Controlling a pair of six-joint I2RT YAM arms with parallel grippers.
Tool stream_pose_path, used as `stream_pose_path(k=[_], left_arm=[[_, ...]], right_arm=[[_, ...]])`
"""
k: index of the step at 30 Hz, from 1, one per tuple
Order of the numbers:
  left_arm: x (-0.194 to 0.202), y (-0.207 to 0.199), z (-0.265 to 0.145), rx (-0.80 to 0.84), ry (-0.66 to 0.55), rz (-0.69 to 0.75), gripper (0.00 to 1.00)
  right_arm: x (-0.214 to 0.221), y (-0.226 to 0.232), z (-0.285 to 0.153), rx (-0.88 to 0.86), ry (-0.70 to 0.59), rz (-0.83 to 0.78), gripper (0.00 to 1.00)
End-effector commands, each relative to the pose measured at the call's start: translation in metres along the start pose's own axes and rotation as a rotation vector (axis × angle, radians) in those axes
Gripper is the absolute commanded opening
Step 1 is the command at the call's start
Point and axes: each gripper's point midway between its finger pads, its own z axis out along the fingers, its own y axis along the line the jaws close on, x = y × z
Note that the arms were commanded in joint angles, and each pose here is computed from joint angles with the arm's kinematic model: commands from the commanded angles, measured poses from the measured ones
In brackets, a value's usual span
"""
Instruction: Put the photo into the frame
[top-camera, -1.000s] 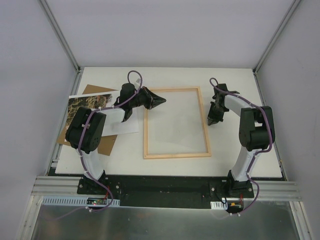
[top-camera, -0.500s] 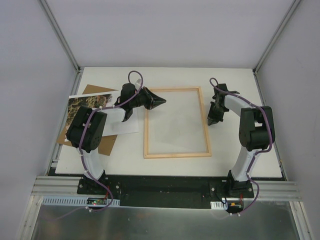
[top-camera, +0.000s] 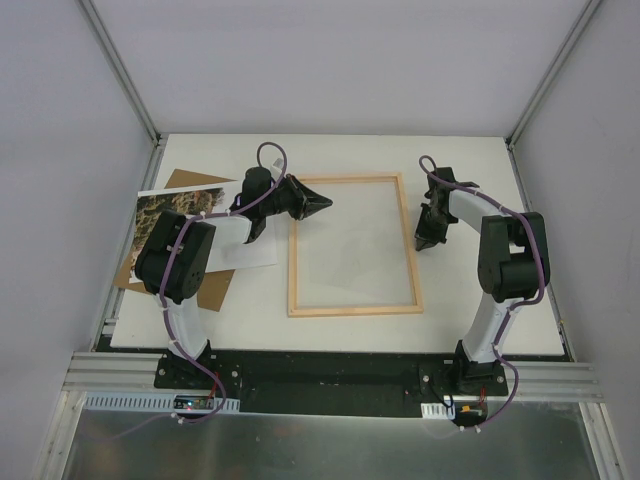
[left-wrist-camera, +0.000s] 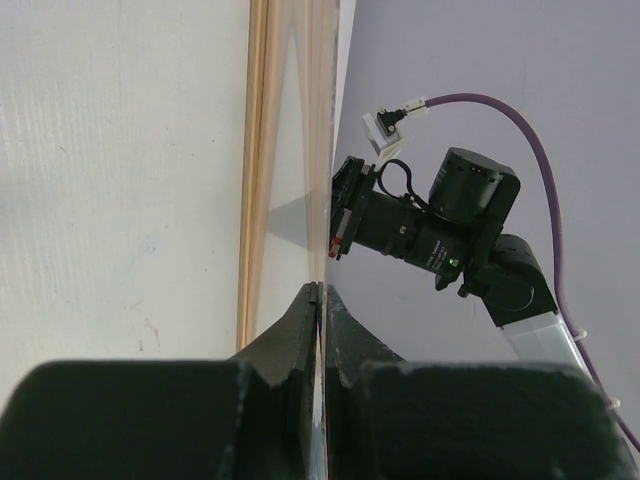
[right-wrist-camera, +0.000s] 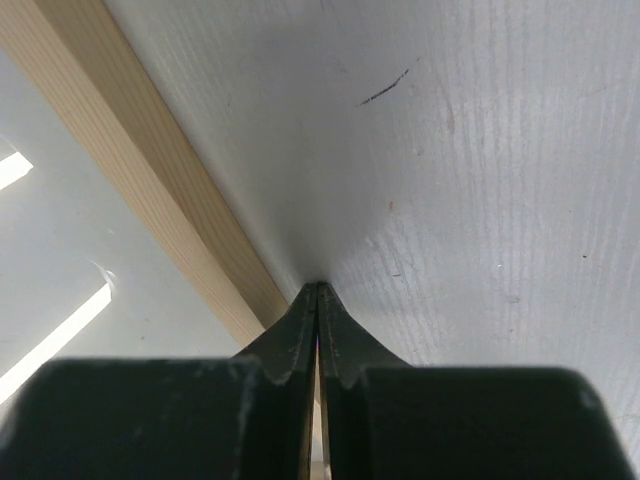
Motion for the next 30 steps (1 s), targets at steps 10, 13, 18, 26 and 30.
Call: stream_pose_path(k=[10,13,18,26,30], left_arm=[[-0.006,-0.011,0.005,0.073,-0.014,0.057,0.00],[-0.006,-0.006,0.005,0.070,-0.017,0.050,0.00],[-0.006,-0.001,0.006,0.076,-0.017,0.035,0.00],[-0.007,0.001,0.007,0.089,-0.020,0.005,0.00],[-0.007,0.004,0.007,0.090,-0.020,0.000,0.00]], right_arm=[[0.007,0.003,0.000,0.009,0.018,-0.015,0.02],[0.007,0.003,0.000,0.013,0.020,-0.018,0.02],[0.006,0.004,0.000,0.016,0.020,-0.021,0.02],[0.008,0.005,0.000,0.016,0.027,-0.025,0.02],[0.008,0.006,-0.001,0.017,0.026,-0.027,0.02]])
